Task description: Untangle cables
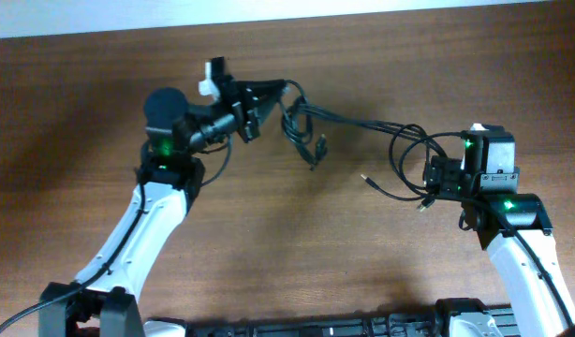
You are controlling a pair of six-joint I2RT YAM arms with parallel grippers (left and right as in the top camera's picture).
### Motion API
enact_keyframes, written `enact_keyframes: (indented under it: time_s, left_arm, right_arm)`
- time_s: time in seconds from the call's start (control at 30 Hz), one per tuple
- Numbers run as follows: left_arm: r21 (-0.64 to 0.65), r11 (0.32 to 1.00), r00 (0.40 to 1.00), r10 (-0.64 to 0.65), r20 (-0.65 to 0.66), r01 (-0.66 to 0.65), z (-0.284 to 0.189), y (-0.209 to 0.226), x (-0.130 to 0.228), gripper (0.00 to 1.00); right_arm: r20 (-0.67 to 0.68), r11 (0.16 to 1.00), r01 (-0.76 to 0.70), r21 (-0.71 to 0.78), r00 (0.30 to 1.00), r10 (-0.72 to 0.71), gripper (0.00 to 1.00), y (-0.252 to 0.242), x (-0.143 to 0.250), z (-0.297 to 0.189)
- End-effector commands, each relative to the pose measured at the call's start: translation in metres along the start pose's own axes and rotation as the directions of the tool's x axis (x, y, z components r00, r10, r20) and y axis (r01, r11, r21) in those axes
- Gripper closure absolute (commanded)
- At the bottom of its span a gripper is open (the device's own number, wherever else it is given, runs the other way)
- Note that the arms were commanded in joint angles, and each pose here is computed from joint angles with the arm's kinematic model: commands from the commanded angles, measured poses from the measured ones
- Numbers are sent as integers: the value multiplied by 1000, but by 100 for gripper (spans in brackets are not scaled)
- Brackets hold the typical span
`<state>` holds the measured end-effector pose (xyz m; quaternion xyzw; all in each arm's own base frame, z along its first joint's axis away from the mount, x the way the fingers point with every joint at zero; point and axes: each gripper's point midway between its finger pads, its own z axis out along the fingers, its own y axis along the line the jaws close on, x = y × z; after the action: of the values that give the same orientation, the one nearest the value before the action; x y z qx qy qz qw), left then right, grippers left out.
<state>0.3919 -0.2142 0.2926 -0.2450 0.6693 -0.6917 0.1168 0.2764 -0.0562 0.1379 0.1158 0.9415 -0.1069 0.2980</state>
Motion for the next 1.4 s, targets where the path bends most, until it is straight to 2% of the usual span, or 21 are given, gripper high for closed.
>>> enact_keyframes:
  time_s: [0.0,0.2,0.3,0.4,0.5,0.6,0.8,0.97,1.03,1.1,1.13,1.2,1.23,1.3,1.37]
  left_arm:
    - [13,998,991,61,121,-63,-24,-14,-34,100]
    - [-14,988,971,155,183,-155,-50,-14,-61,100]
    - [-31,968,956,251,153,-249,-50,-13,-57,100]
    - [-47,946,938,325,117,-322,-49,-9,-52,100]
    - [-70,919,915,394,88,-389,-49,-2,-49,100]
    - [-76,885,884,464,53,-459,-48,1,-45,100]
    - [-57,835,837,548,1,-547,-46,2,-35,100]
    - [-47,804,805,593,-24,-593,-39,4,-27,100]
    - [-46,798,800,600,-25,-600,-39,4,-26,100]
    - [-39,796,797,603,-37,-604,-39,4,-24,100]
    - [-34,796,796,603,-45,-605,-39,4,-23,100]
    - [-20,795,794,605,-62,-607,-39,4,-19,100]
    - [-16,795,794,605,-68,-607,-39,4,-17,100]
    - [-2,791,789,609,-82,-611,-40,3,-14,100]
    - [6,792,788,609,-95,-611,-40,3,-12,100]
  right_arm:
    - [0,1000,10,-9,1000,-10,1,0,0,0]
    - [5,999,7,-33,1000,-7,1,4,-2,0]
    - [15,990,12,-139,1000,-10,1,23,-5,-2]
    - [54,951,114,-289,993,-102,1,50,-8,-8]
    - [140,829,267,-492,964,-228,1,87,-6,-25]
    - [218,697,346,-627,938,-270,1,113,-2,-44]
    - [261,572,360,-737,932,-251,1,133,1,-65]
    - [384,404,448,-797,893,-234,1,150,0,-97]
    - [411,390,466,-794,885,-219,1,151,-4,-103]
    - [425,414,478,-775,878,-219,1,149,-8,-102]
    - [410,456,467,-758,884,-225,1,145,-10,-96]
    - [332,604,398,-691,916,-223,1,128,-15,-73]
    - [277,708,331,-623,941,-196,1,113,-21,-57]
    - [192,906,138,-400,979,-64,1,69,-35,-29]
    - [189,965,41,-259,982,9,1,42,-43,-21]
